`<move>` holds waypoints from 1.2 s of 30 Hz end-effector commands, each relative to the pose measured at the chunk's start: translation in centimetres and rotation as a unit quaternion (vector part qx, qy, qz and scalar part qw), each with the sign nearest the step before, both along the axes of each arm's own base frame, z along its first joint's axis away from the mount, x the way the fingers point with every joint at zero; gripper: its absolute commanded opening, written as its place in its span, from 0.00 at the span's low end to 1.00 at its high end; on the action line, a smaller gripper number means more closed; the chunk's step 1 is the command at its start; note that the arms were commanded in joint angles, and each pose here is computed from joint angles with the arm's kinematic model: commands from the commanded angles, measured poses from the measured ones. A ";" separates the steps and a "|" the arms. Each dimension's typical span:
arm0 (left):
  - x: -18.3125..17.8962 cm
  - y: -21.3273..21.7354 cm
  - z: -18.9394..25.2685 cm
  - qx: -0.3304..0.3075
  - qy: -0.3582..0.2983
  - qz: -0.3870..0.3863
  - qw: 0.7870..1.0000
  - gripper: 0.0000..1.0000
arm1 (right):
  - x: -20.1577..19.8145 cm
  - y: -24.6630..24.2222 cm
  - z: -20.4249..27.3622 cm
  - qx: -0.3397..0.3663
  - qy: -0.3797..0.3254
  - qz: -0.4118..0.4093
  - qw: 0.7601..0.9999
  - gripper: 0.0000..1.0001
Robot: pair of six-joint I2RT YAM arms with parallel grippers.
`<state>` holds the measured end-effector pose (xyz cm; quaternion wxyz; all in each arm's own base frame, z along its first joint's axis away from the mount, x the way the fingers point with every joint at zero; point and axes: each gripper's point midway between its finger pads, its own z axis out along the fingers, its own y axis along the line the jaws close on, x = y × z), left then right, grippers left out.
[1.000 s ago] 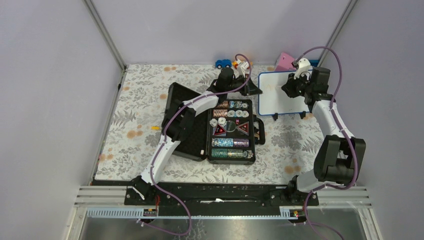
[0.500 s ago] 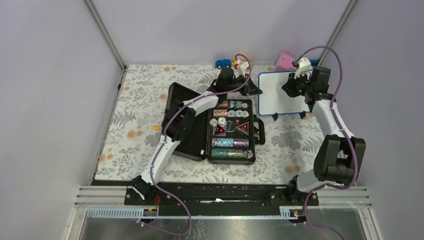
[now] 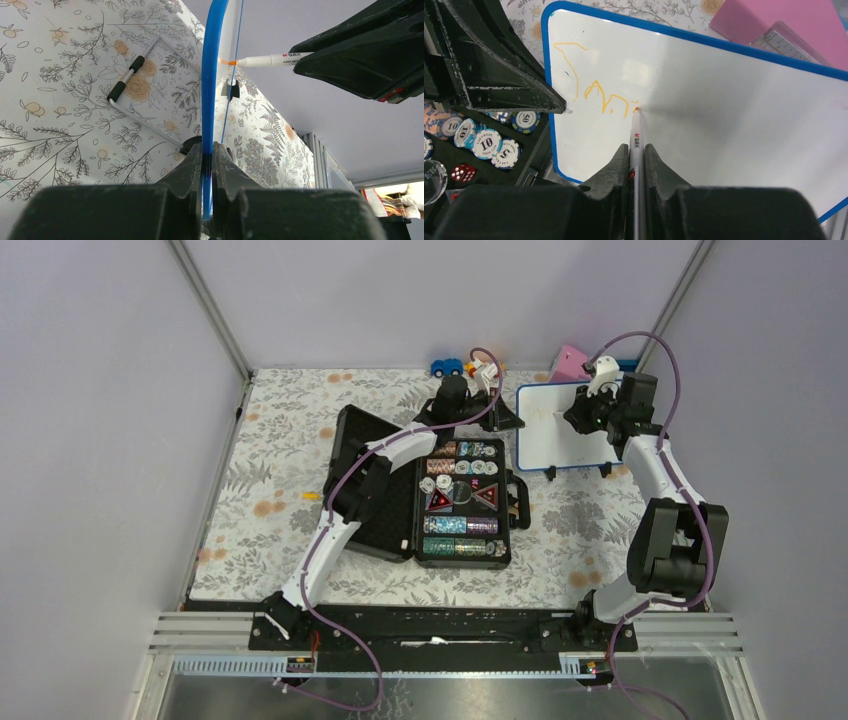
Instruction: Write a sentence on the whiteboard
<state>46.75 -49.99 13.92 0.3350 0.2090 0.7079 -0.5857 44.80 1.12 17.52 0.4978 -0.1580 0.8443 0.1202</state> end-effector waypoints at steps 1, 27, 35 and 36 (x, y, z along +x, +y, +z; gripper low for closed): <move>-0.7 -0.4 0.1 -0.008 -0.005 -0.015 1.000 0.00 | 2.4 -1.3 2.8 -0.022 -0.056 -0.019 0.998 0.00; -0.7 -0.4 0.2 -0.009 -0.006 -0.015 1.000 0.00 | 0.1 -0.8 0.3 -0.031 -0.019 0.004 0.999 0.00; -0.7 -0.4 0.3 -0.009 -0.006 -0.014 1.000 0.00 | -1.0 -0.6 -0.2 -0.032 -0.015 0.009 0.999 0.00; -0.7 -0.4 0.3 -0.009 -0.006 -0.014 1.000 0.00 | -1.1 -0.5 -0.2 -0.033 -0.013 0.010 0.999 0.00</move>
